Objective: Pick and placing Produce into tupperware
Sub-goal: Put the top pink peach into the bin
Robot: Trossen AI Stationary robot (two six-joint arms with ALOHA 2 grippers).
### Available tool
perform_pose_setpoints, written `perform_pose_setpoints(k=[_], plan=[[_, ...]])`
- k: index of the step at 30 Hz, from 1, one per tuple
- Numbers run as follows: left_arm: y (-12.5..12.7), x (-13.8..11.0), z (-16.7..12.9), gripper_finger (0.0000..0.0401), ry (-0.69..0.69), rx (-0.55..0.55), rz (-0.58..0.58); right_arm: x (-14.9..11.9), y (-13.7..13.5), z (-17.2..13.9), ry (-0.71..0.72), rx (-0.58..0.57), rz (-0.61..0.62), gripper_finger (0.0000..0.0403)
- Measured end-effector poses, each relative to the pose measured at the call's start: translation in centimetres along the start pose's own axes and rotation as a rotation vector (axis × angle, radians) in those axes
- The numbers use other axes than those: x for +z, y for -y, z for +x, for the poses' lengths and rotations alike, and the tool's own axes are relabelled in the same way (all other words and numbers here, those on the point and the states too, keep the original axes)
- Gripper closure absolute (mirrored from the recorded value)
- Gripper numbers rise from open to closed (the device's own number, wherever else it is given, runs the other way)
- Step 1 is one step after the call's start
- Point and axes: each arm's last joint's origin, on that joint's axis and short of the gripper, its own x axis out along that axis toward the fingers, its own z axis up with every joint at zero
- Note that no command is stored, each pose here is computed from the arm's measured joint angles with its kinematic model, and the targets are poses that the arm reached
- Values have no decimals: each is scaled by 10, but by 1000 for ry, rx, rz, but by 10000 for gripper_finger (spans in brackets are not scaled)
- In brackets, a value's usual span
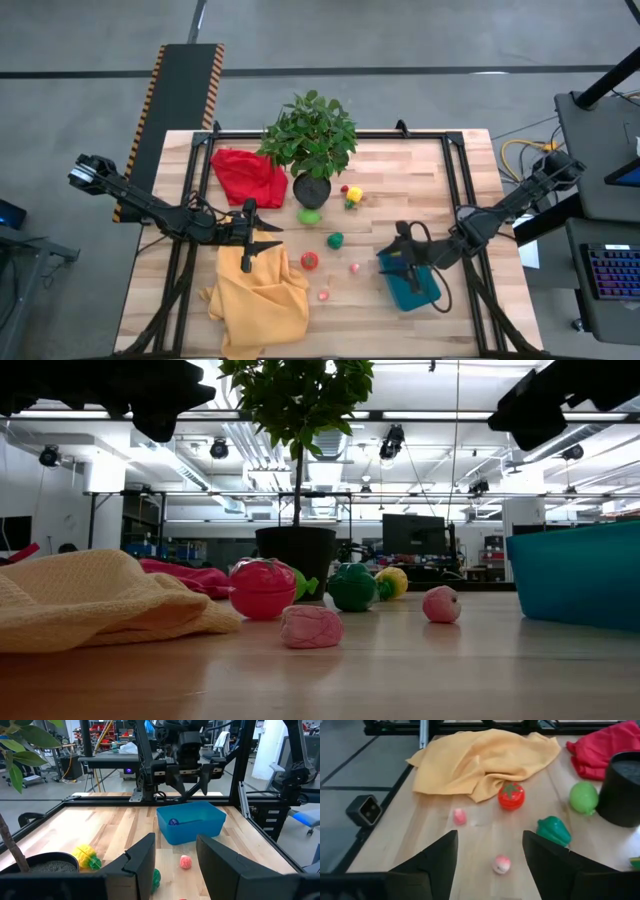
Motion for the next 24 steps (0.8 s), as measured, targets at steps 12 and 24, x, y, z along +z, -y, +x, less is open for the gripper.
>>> perform_pose_setpoints(k=[12,24], plan=[[0,0,0,272,0,0,3,3,12,5,0,-43,18,186],[0,0,0,272,0,8,3,2,8,14,15,-16,-20,186]])
